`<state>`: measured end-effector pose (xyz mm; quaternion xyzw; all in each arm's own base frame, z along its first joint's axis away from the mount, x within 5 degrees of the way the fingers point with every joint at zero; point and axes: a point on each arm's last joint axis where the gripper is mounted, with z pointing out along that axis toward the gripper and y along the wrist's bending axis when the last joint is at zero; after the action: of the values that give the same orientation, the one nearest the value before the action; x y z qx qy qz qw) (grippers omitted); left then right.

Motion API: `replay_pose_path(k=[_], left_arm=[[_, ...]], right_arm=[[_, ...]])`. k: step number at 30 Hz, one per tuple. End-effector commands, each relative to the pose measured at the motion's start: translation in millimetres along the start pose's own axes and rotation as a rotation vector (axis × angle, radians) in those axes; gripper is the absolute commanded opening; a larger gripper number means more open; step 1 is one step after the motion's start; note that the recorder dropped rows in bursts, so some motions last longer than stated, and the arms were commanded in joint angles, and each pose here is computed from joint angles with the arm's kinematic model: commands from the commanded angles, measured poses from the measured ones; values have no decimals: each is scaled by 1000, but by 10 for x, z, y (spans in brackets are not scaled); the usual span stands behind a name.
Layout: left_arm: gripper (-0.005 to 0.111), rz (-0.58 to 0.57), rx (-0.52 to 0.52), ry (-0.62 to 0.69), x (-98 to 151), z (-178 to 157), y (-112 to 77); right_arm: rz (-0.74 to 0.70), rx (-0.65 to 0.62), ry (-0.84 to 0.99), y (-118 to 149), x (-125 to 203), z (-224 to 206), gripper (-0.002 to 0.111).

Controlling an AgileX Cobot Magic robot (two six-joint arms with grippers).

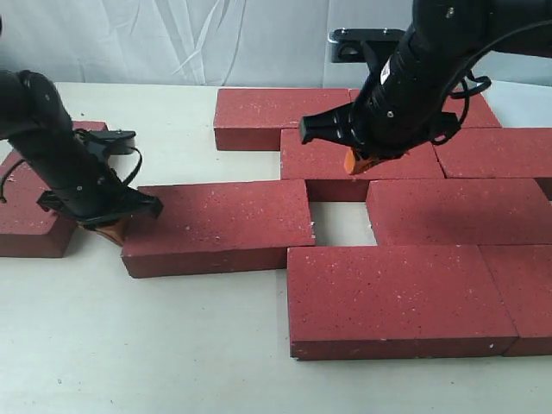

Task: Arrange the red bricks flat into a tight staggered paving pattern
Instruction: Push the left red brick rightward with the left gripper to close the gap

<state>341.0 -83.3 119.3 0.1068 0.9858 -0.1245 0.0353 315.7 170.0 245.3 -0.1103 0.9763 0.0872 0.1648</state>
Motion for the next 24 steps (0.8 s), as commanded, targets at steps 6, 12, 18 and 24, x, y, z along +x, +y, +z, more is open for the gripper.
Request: replay_pose_path(k=[6,12,18,24], left_arm=[[0,-62,-8,-60,-35,9,-120],[0,-109,0,-68,-38,13,-124],[0,-214,-4,-93,-60,13,-122],[0,-158,-1,-94,-53,59,-316]], right_arm=[[-10,12,-39,-78,151,-57,-1],[-10,11,-46,-77,145,-56,-1],[-6,7,-50,-73,142,-56,-1],[-7,4,-60,-71,132,-57,-1]])
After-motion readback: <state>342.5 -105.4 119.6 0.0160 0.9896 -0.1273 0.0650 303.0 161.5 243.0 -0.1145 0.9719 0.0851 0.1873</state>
